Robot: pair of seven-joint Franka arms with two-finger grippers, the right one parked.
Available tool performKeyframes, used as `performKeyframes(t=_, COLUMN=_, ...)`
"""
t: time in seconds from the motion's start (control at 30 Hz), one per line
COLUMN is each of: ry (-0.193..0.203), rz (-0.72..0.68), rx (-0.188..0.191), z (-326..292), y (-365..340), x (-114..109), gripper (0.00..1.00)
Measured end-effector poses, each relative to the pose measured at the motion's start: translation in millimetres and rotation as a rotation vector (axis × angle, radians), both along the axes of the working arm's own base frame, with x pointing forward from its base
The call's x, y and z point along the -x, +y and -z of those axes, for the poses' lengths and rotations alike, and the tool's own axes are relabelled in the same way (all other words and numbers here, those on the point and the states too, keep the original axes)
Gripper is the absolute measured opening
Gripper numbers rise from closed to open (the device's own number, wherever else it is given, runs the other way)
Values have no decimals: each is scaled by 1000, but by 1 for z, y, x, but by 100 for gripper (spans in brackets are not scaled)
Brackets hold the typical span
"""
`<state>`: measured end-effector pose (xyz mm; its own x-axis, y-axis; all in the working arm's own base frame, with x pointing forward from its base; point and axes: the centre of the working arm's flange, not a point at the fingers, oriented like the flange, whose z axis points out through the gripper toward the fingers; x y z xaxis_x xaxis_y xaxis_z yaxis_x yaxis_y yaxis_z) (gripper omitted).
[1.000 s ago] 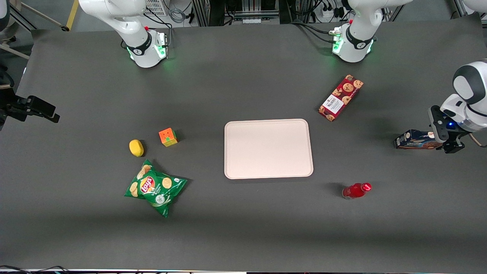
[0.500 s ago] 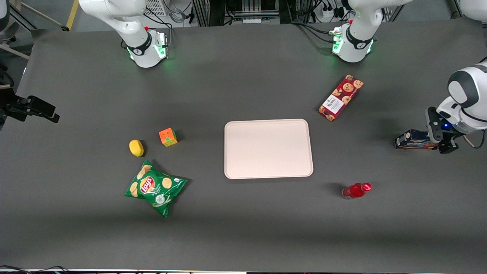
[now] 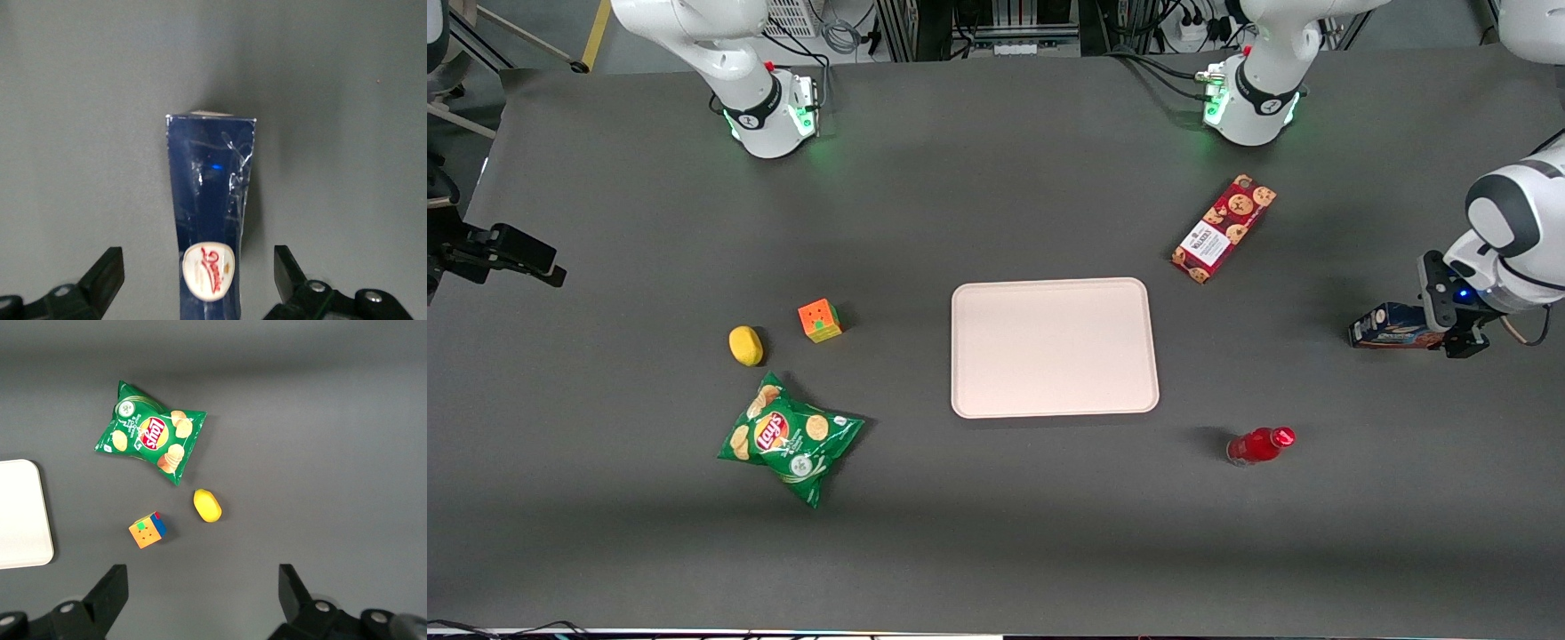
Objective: Place cookie box on tray
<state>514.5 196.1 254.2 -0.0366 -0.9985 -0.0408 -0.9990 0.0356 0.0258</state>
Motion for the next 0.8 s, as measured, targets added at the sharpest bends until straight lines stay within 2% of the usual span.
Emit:
performKeyframes(t=0.5, ry=11, rz=-18, rx=16, z=14, y=0, x=1, gripper=98)
performKeyframes(t=0.63, ry=11, rz=-17, rx=17, z=14, y=-1, x=1, gripper=81)
performKeyframes(t=0.8, ry=11, rz=-16, rx=18, z=14, y=-2, x=1, gripper=54)
